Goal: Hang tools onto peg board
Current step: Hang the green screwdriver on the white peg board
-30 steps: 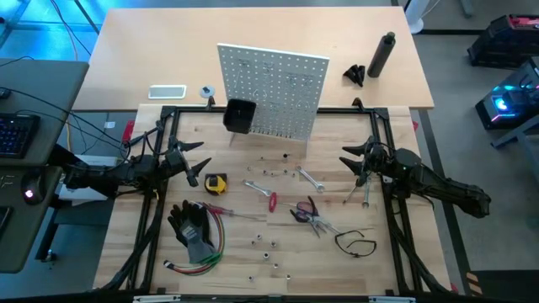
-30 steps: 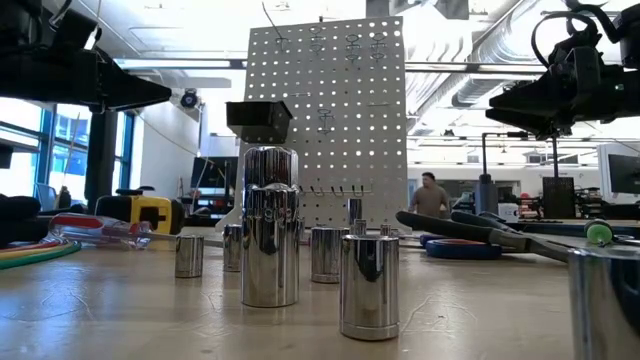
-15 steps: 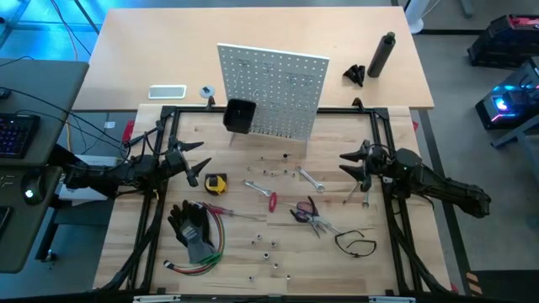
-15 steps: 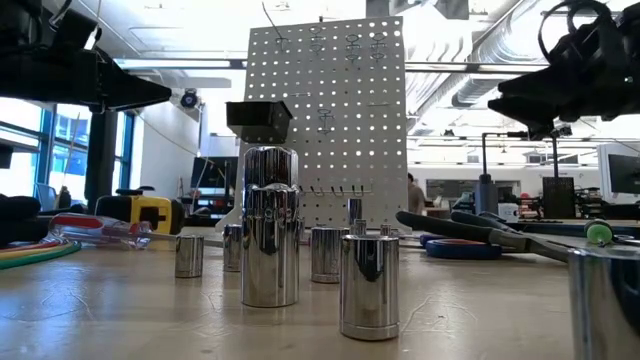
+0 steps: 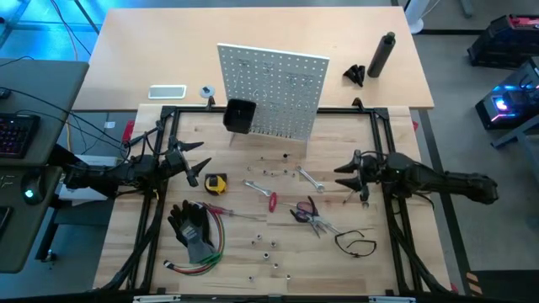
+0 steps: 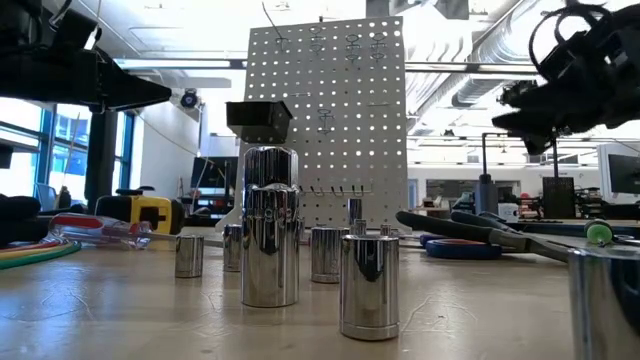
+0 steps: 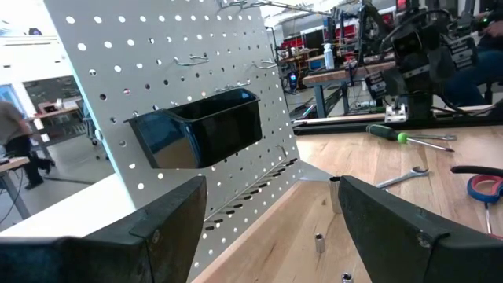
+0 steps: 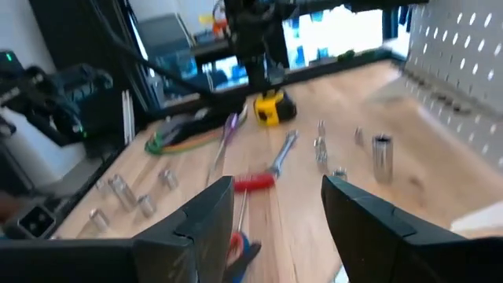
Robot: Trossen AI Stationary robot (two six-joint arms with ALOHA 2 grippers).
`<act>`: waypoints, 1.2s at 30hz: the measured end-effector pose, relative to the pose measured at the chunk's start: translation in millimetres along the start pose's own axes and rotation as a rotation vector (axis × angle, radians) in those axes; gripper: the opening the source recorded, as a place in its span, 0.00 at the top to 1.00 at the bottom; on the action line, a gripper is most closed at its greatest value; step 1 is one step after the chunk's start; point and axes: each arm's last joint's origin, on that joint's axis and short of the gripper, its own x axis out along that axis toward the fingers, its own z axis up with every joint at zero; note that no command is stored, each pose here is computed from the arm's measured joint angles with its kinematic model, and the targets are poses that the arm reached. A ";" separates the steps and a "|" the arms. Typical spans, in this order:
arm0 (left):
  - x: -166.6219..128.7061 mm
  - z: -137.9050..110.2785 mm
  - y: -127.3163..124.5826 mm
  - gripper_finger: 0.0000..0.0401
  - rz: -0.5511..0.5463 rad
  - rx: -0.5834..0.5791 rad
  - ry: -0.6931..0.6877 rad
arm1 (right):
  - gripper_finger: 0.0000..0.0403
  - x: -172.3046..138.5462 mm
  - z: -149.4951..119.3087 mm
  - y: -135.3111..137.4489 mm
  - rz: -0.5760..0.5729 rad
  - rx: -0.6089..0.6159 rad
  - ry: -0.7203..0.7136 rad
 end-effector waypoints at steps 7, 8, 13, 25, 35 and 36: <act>0.0 0.0 0.0 0.30 0.000 0.000 0.000 | 0.53 6.5 -4.8 -1.3 -0.007 0.015 0.066; 0.0 0.0 0.0 0.30 0.000 0.000 0.000 | 0.53 7.2 -4.4 -1.3 -0.005 0.016 0.064; 0.0 0.0 0.0 0.30 0.000 0.000 0.000 | 0.53 10.4 -2.8 -0.8 0.022 0.017 0.057; 0.0 0.0 0.0 0.30 0.000 0.000 0.000 | 0.53 16.3 -2.2 -1.3 0.036 -0.018 0.058; 0.0 0.1 0.0 0.30 0.000 0.000 0.000 | 0.53 18.7 -5.9 -2.3 0.037 -0.009 0.099; 0.0 0.0 0.0 0.30 0.000 0.000 0.000 | 0.53 18.9 -6.3 -2.4 0.036 -0.005 0.102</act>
